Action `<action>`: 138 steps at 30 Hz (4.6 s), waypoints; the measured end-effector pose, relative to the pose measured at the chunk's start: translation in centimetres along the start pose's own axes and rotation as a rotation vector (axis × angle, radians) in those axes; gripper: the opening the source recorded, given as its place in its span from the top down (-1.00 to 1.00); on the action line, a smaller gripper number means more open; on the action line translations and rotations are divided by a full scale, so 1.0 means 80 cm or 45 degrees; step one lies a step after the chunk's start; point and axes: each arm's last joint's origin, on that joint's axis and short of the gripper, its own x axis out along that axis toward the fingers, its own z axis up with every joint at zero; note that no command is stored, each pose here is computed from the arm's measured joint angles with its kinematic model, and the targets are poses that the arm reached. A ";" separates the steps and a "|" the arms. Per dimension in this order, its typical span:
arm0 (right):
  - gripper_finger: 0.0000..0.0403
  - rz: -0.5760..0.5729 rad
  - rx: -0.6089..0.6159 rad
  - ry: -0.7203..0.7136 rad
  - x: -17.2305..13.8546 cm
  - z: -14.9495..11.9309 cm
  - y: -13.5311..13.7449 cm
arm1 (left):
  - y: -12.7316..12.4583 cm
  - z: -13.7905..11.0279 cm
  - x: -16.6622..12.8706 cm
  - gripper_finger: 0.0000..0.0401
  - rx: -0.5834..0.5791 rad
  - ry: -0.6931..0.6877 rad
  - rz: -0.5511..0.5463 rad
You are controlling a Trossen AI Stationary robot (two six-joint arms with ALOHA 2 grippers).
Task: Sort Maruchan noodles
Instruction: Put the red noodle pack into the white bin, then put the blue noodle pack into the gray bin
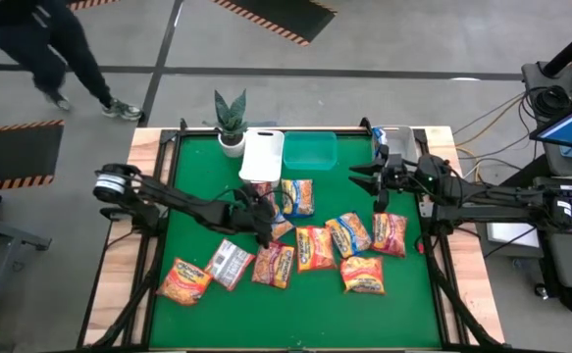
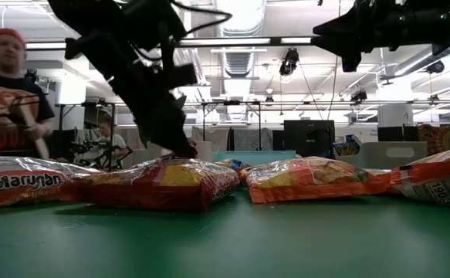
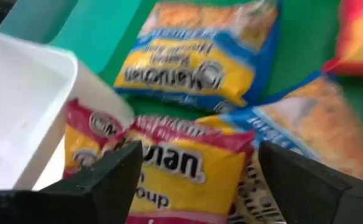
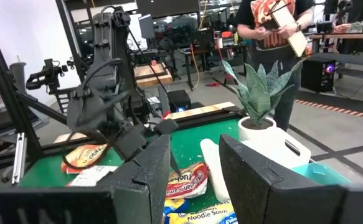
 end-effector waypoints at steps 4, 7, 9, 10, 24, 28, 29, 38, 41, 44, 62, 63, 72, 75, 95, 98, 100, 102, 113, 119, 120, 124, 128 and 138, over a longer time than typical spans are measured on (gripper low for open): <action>0.37 -0.001 -0.005 0.007 0.001 -0.001 0.000 | 0.000 -0.002 0.004 -0.39 -0.040 0.010 0.039; 0.37 -0.002 -0.016 0.014 0.002 -0.002 -0.001 | -0.001 -0.004 0.006 -0.24 -0.053 0.024 0.046; 0.37 -0.003 -0.018 0.015 0.002 -0.002 -0.001 | 0.000 -0.005 0.006 -0.09 -0.054 0.024 0.074; 0.37 -0.010 -0.018 0.015 0.002 -0.002 -0.001 | 0.001 -0.006 0.006 0.00 -0.051 0.033 0.087; 0.37 -0.024 -0.015 0.012 0.002 -0.002 -0.001 | 0.052 0.012 -0.064 0.99 -0.237 -0.068 0.279; 0.37 -0.024 -0.015 0.011 0.002 -0.002 -0.001 | 0.079 0.023 -0.104 0.99 -0.297 -0.201 0.300; 0.37 -0.024 -0.015 0.011 0.002 -0.002 -0.001 | 0.085 0.025 -0.114 0.99 -0.310 -0.234 0.306; 0.37 -0.024 -0.022 0.011 0.002 -0.002 -0.001 | 0.135 0.040 -0.184 1.00 -0.501 -0.544 0.363; 0.37 -0.024 -0.023 0.010 0.002 -0.002 -0.001 | 0.143 0.049 -0.196 1.00 -0.512 -0.636 0.359; 0.37 -0.024 -0.024 0.008 0.002 -0.001 -0.001 | 0.150 0.057 -0.202 1.00 -0.513 -0.703 0.380; 0.37 -0.023 -0.034 0.003 0.003 0.001 -0.001 | 0.170 0.082 -0.132 1.00 -0.613 -0.680 0.547; 0.37 -0.023 -0.036 0.003 0.003 0.001 -0.001 | 0.170 0.083 -0.124 1.00 -0.612 -0.665 0.559; 0.37 -0.023 -0.040 0.003 0.003 0.001 -0.001 | 0.168 0.084 -0.040 1.00 -0.599 -0.569 0.547; 0.37 -0.023 -0.038 0.004 0.003 0.001 -0.001 | 0.172 0.078 -0.015 1.00 -0.590 -0.506 0.591; 0.37 -0.023 -0.057 0.009 0.003 0.000 -0.001 | 0.160 0.101 0.056 0.96 -0.689 -0.415 0.595; 0.37 -0.024 -0.049 0.013 0.003 0.000 -0.001 | 0.161 0.103 0.053 0.86 -0.690 -0.383 0.594; 0.37 -0.025 -0.047 0.018 0.003 -0.001 -0.001 | 0.163 0.104 0.049 0.77 -0.671 -0.348 0.612; 0.37 -0.027 -0.045 0.029 0.003 -0.002 -0.001 | 0.167 0.108 0.042 0.68 -0.658 -0.324 0.648; 0.37 -0.038 0.012 0.039 0.002 -0.003 -0.002 | 0.168 0.135 -0.001 0.37 -0.313 -0.216 0.447; 0.37 -0.129 0.213 0.167 0.004 -0.018 -0.006 | 0.146 0.123 -0.040 0.42 0.232 -0.280 -0.296; 0.37 -0.155 0.252 0.186 0.005 -0.021 -0.007 | 0.142 0.116 -0.046 0.45 0.296 -0.285 -0.465; 0.37 -0.224 0.413 0.213 0.013 -0.030 -0.011 | 0.136 0.092 -0.060 0.58 0.255 -0.296 -0.760; 0.37 -0.241 0.589 0.206 0.030 -0.040 -0.015 | 0.125 0.066 -0.055 0.76 0.186 -0.245 -0.759; 0.37 -0.286 0.931 0.366 0.072 -0.083 -0.015 | 0.100 0.029 -0.008 0.98 0.053 -0.512 -0.546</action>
